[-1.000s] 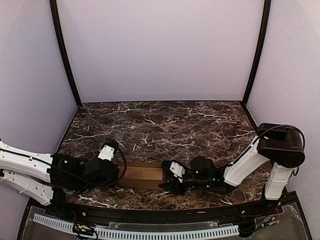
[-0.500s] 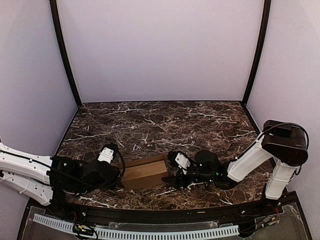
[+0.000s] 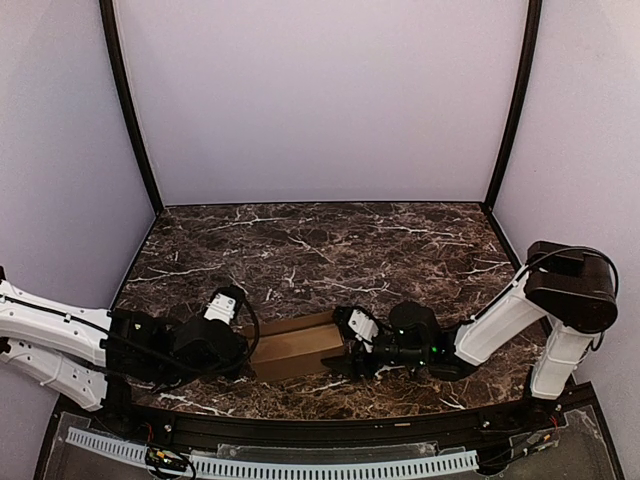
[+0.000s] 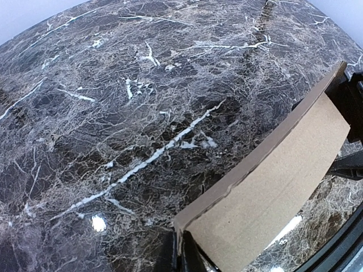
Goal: Fold the paper box
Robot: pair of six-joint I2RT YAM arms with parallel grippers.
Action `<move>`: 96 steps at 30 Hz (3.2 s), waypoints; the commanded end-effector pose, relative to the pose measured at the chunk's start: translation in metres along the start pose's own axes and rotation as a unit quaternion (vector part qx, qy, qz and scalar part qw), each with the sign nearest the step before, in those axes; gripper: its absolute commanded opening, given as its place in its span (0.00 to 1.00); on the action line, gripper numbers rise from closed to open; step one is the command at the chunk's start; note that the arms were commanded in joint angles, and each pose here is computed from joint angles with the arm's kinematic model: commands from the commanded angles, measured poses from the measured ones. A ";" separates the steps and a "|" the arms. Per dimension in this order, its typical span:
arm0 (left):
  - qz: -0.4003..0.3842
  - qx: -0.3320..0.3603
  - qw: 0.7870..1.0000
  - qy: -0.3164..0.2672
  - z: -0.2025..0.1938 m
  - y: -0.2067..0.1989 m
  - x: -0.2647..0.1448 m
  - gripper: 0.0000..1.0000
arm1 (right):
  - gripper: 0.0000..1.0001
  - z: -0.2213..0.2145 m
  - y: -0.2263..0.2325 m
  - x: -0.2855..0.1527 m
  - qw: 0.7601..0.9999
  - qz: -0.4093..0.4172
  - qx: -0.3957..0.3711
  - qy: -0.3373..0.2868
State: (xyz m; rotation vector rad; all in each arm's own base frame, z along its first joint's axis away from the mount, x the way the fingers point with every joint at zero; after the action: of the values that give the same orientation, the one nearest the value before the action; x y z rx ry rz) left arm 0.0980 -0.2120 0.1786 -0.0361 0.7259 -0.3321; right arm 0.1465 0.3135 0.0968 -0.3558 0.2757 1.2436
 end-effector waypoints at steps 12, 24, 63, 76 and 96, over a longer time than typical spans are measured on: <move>0.033 -0.078 0.995 0.048 0.001 -0.018 0.006 0.01 | 0.64 0.012 0.022 0.002 0.999 -0.035 -0.023 0.001; 0.035 -0.148 0.987 0.055 0.002 -0.018 0.006 0.01 | 0.61 0.014 0.034 0.009 0.999 -0.038 -0.034 0.004; 0.036 -0.180 0.980 0.071 -0.006 -0.030 0.021 0.01 | 0.59 0.006 0.043 0.004 0.998 -0.034 -0.048 0.000; 0.044 -0.142 0.986 0.073 -0.022 -0.031 0.024 0.01 | 0.65 0.014 0.040 0.003 0.998 -0.045 -0.049 0.004; 0.058 -0.144 0.986 0.066 -0.033 -0.018 0.022 0.01 | 0.88 0.040 0.014 -0.036 0.997 -0.080 -0.010 0.002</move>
State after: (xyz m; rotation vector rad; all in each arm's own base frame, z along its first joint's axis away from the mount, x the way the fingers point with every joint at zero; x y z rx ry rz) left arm 0.1003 -0.2414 0.1675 -0.3380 0.7516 -0.1098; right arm 0.1216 0.3114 0.1360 -0.4147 0.2308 1.0946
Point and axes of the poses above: each gripper's point midway between its finger pads, its own x axis out along the fingers, its own y axis along the line the jaws close on, z = x × y, the point moved 9 cm from there along -x, back along the fingers, and after that the axes turned 9 degrees about -x, right-handed, at the moved point
